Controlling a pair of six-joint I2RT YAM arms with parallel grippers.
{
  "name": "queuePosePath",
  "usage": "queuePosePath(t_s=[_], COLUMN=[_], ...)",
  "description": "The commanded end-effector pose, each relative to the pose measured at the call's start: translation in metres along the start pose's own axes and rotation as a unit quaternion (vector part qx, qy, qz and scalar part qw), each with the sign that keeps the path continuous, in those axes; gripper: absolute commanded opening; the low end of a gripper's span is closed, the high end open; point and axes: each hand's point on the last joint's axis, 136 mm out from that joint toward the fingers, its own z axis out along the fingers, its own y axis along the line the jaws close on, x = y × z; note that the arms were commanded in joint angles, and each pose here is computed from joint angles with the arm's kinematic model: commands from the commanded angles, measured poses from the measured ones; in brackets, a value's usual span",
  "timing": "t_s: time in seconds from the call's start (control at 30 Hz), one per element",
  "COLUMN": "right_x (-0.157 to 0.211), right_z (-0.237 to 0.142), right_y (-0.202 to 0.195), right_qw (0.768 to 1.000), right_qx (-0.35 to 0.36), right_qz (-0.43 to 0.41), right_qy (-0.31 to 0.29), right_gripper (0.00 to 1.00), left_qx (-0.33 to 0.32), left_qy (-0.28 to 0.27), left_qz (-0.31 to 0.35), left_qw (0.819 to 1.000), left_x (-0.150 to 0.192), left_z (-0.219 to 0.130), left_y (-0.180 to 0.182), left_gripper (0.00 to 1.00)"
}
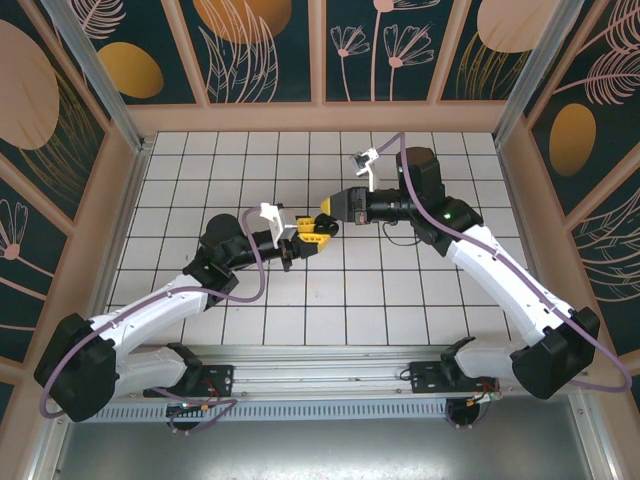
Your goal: Insert the wireless bluetooth earbuds into the charging case
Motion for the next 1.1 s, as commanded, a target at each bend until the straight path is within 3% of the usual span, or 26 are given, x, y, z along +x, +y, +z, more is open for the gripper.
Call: queuePosePath(t_s=[0.0,0.33,0.5,0.77,1.07], right_x=[0.015,0.014,-0.004,-0.025,0.001], right_z=[-0.003,-0.016,-0.03,-0.085,-0.122], right_y=[0.014,0.021,0.009,-0.061,-0.149], right_qw=[0.999,0.999,0.997,0.964,0.922], right_qx=[-0.039,-0.023,0.034,0.204,0.327], right_qz=[-0.007,-0.043,-0.056,-0.023,0.047], right_qy=[0.026,0.011,-0.047,-0.169,-0.202], right_gripper=[0.2,0.2,0.22,0.28,0.41], left_qx=[-0.014,-0.025,-0.052,-0.143,-0.198], left_qy=[-0.027,-0.033,-0.013,0.024,0.11], left_qz=[0.009,-0.016,-0.035,-0.097,-0.183], left_qw=[0.999,0.999,0.998,0.985,0.957], left_x=[-0.021,-0.019,-0.008,0.02,0.091], left_z=[0.003,-0.001,0.0,0.001,0.023], left_y=[0.007,0.014,0.027,0.067,0.109], left_gripper=[0.0,0.0,0.0,0.0,0.0])
